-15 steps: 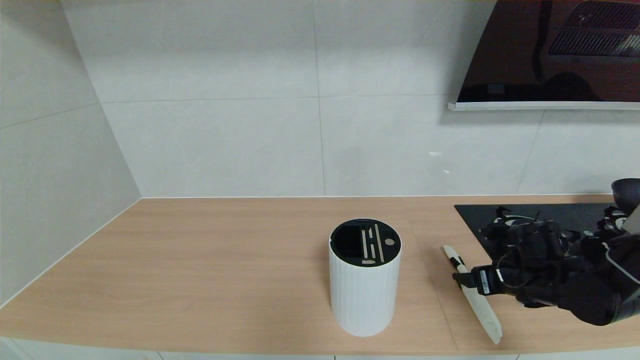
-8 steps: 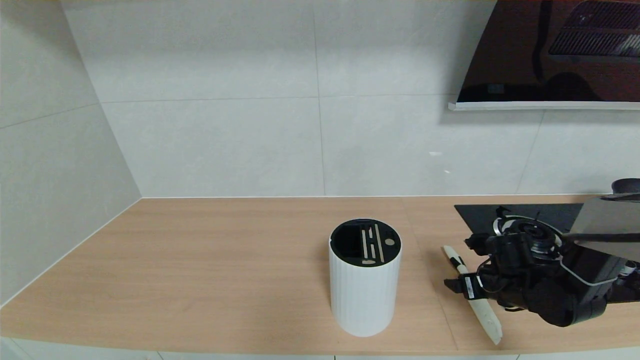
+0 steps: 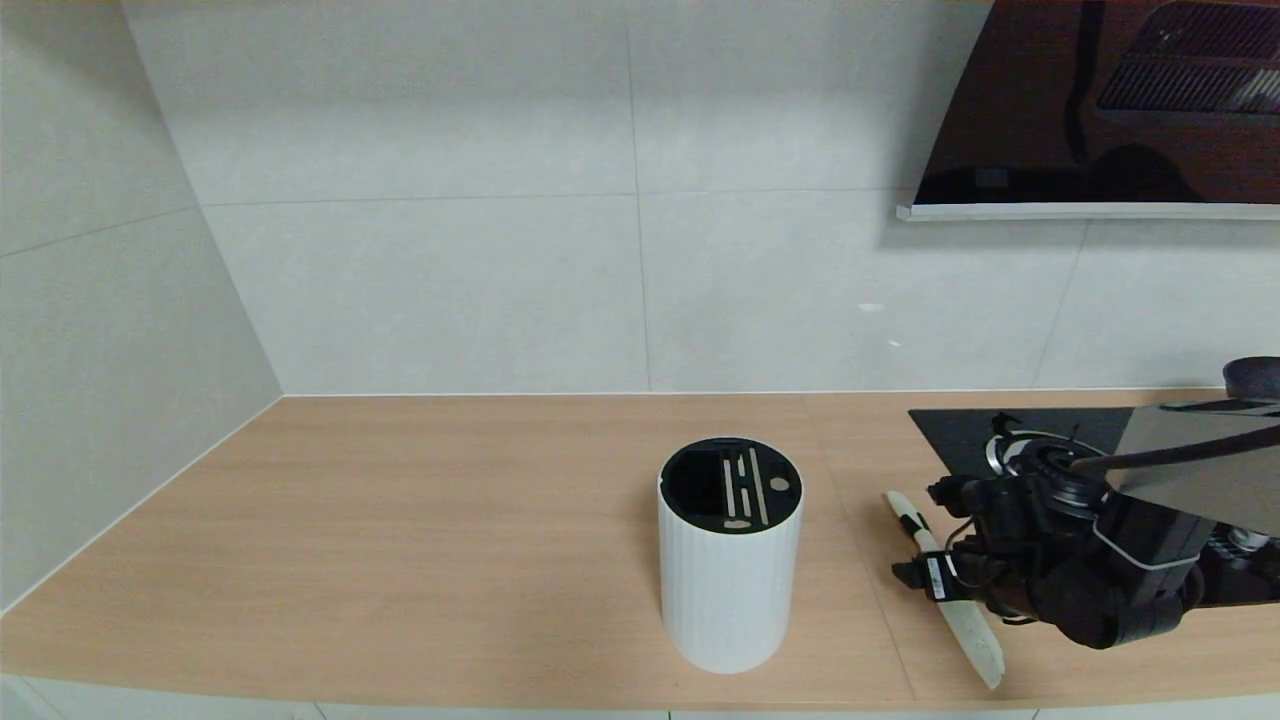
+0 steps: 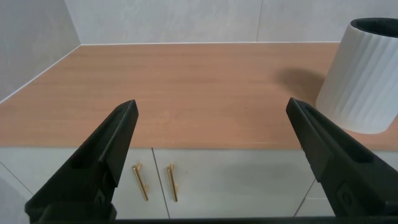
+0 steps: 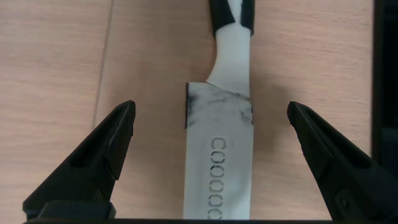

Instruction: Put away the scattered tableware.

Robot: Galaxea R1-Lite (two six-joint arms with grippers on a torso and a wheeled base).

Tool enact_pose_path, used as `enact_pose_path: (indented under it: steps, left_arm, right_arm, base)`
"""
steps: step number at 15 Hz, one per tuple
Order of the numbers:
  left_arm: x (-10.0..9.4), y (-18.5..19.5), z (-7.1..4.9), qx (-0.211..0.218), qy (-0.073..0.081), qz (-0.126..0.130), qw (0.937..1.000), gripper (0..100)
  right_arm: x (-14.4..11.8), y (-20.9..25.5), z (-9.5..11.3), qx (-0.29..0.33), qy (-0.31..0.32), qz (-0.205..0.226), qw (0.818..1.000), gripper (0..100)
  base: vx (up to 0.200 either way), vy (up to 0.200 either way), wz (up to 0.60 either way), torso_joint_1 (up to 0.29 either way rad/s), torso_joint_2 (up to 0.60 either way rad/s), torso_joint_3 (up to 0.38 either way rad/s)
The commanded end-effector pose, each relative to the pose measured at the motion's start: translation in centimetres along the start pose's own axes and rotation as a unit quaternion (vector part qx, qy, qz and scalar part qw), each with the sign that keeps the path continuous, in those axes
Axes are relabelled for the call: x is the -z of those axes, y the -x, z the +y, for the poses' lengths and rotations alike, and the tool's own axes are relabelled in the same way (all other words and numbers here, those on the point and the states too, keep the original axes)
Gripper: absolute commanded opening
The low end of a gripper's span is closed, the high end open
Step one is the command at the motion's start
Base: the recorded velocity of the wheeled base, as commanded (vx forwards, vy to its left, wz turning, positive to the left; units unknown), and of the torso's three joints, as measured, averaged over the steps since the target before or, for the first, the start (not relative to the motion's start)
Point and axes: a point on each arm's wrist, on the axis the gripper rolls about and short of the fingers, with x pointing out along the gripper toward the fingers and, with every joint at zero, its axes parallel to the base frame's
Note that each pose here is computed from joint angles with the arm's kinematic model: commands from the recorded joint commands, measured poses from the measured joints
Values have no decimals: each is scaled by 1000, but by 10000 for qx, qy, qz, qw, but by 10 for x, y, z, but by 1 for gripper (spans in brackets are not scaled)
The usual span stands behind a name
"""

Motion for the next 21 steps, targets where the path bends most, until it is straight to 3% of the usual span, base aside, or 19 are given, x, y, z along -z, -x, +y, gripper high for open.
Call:
enact_pose_path:
  steps: [1, 15, 16, 21]
  left_arm:
    - [0, 0, 0, -4, 1, 2, 10000, 100]
    - [0, 0, 0, -4, 1, 2, 10000, 100]
    - [0, 0, 0, -4, 1, 2, 10000, 100]
    - [0, 0, 0, -4, 1, 2, 10000, 100]
  right_arm:
    - [3, -4, 0, 34, 5, 42, 10000, 100]
    - [3, -14, 0, 147, -139, -17, 9998, 100]
    - [3, -14, 0, 154, -149, -33, 9998, 0]
    - [3, -12, 1, 164, -144, -34, 9998, 0]
  base:
    - [0, 0, 0, 0, 0, 0]
    - [0, 0, 0, 0, 0, 0]
    - [0, 0, 0, 0, 0, 0]
    - [0, 0, 0, 0, 0, 0]
